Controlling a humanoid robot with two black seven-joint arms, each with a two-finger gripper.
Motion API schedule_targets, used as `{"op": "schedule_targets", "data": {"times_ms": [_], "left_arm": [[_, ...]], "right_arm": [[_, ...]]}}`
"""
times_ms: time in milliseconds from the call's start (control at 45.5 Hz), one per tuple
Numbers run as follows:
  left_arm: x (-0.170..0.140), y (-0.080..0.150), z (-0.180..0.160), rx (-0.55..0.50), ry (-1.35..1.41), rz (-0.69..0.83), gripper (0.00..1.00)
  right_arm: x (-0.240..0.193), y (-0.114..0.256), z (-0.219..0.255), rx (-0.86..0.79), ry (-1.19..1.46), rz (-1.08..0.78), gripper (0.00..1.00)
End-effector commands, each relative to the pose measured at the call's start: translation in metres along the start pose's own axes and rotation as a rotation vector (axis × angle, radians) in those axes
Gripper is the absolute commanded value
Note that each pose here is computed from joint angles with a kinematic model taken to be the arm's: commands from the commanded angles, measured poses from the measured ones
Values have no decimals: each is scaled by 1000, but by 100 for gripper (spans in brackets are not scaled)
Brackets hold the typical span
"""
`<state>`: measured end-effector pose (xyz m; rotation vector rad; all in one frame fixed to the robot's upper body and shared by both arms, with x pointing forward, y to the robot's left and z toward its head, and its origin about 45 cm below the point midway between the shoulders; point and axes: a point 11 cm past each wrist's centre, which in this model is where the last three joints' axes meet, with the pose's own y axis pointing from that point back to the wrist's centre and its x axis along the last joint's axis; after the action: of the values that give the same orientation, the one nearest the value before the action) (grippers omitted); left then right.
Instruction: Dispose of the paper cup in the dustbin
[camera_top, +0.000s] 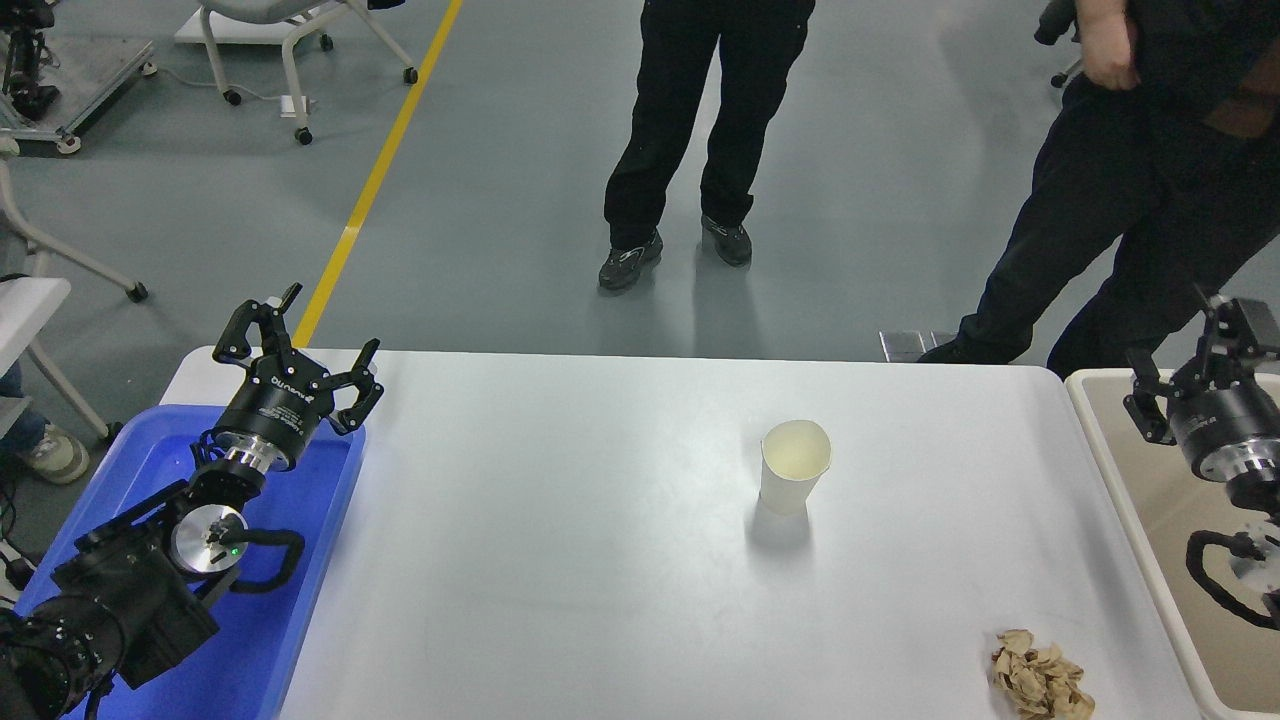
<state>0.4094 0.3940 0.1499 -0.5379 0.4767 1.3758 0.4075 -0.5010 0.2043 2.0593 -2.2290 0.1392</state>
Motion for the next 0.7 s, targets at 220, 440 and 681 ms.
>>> {"op": "schedule_targets", "data": {"times_ms": [220,440,681], "left_arm": [[0,0,0,0,-1,1,100],[0,0,0,0,-1,1,100],[0,0,0,0,1,-1,100]], "right_arm": [[-17,-35,-53,-53,421,-255,100],[-48,-48,-67,-101,750,-484,100],[-114,-68,-90,-68,1132,-762,100]]}}
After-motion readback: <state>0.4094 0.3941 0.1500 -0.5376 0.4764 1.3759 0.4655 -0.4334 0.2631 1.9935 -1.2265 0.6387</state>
